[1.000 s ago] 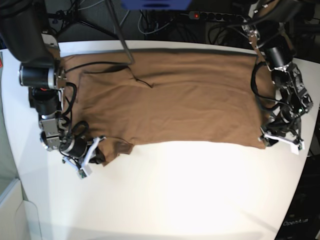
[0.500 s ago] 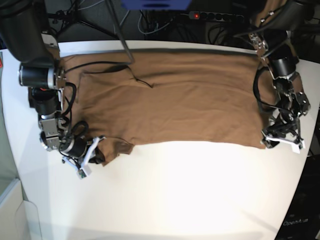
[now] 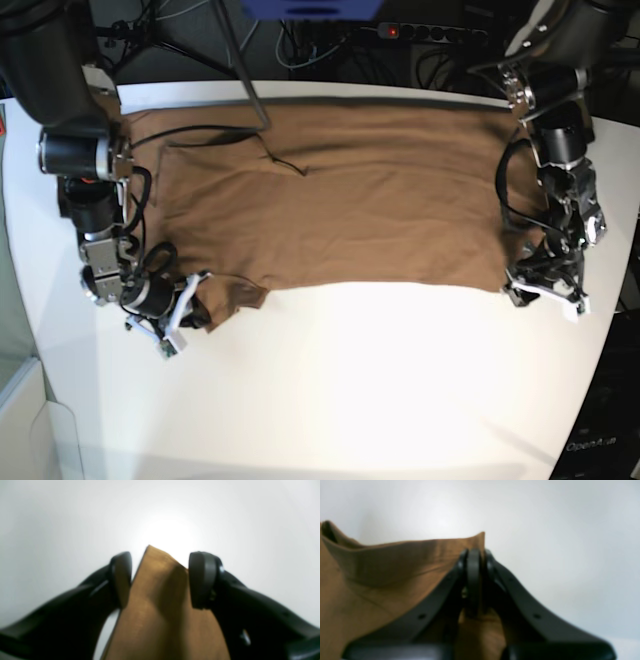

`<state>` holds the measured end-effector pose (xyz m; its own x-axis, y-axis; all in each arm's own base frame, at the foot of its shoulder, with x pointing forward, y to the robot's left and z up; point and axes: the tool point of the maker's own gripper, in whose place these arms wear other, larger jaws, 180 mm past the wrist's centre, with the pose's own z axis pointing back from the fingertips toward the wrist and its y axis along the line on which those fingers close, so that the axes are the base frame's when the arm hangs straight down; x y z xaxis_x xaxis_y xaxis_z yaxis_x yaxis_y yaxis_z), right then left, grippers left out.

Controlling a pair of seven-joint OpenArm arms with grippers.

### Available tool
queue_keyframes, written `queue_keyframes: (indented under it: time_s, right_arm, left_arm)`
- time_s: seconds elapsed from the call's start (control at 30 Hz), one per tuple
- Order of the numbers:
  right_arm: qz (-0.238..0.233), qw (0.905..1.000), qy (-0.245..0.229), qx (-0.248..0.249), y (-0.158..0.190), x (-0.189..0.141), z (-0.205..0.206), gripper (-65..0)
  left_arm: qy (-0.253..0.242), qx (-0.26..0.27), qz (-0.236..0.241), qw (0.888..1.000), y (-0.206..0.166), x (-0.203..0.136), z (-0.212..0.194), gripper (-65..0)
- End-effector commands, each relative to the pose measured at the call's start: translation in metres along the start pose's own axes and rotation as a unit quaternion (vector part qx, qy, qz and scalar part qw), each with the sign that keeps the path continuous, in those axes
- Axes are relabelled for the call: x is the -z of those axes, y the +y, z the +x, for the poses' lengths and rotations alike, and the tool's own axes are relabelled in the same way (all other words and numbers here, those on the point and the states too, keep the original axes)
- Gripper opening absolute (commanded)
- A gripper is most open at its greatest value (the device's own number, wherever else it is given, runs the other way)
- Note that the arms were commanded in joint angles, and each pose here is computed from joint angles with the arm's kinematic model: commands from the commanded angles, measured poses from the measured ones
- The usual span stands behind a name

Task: Fold the T-shirt properly
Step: 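Move the left gripper to the other hem corner and grasp it, then lift the hem with both grippers and fold it toward the collar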

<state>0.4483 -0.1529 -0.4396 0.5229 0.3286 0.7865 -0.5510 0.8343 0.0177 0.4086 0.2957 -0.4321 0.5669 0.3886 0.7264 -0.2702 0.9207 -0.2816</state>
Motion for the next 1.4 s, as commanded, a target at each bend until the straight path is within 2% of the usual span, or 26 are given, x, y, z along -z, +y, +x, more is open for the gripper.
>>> queue_keyframes:
  time_s: [0.0,0.13,0.17,0.23,0.33,0.5,0.77,1.07,1.27,1.37]
  right_arm:
    - [-0.005,0.9999,-0.005,-0.013,-0.009,-0.002,0.014,-62.7]
    - [-0.005,0.9999,-0.006,-0.014,-0.009,-0.002,0.016,-62.7]
    - [-0.005,0.9999,-0.006,-0.014,-0.009,-0.002,0.016,-62.8]
    - [-0.005,0.9999,-0.006,-0.014,-0.009,-0.002,0.016,-62.8]
    - [-0.01,0.9995,-0.016,-0.023,-0.012,-0.003,0.024,-62.8]
    - [-0.027,0.9965,-0.043,-0.066,-0.013,-0.014,0.039,-62.8]
    - [-0.044,0.9886,-0.073,-0.124,-0.001,-0.036,0.043,-62.8]
    - [-0.072,0.973,-0.082,-0.203,0.016,-0.081,0.041,-62.8]
    - [-0.115,0.9647,-0.114,-0.208,0.019,-0.118,0.046,-62.8]
    - [-0.133,0.9614,-0.11,-0.214,0.021,-0.136,0.041,-62.8]
  left_arm:
    - [0.005,0.001,-0.003,1.0,-0.002,0.0,0.005,-37.5]
    - [0.005,0.001,-0.003,1.0,-0.002,0.0,0.006,-63.3]
    - [0.005,0.001,-0.002,1.0,-0.001,0.0,0.006,-65.0]
    - [0.005,0.001,-0.003,1.0,-0.002,0.0,0.006,-62.4]
    - [0.001,0.003,-0.003,1.0,-0.002,-0.001,0.009,-62.5]
    - [-0.026,0.014,-0.008,1.0,-0.008,-0.006,0.028,-62.6]
    - [-0.039,0.044,-0.031,0.998,-0.038,-0.029,0.03,-62.6]
    - [-0.054,0.082,-0.03,0.995,-0.045,-0.063,0.028,-62.6]
    - [-0.057,0.1,-0.026,0.993,-0.042,-0.082,0.015,-62.6]
    - [-0.065,0.085,-0.02,0.994,-0.032,-0.092,0.012,-62.6]
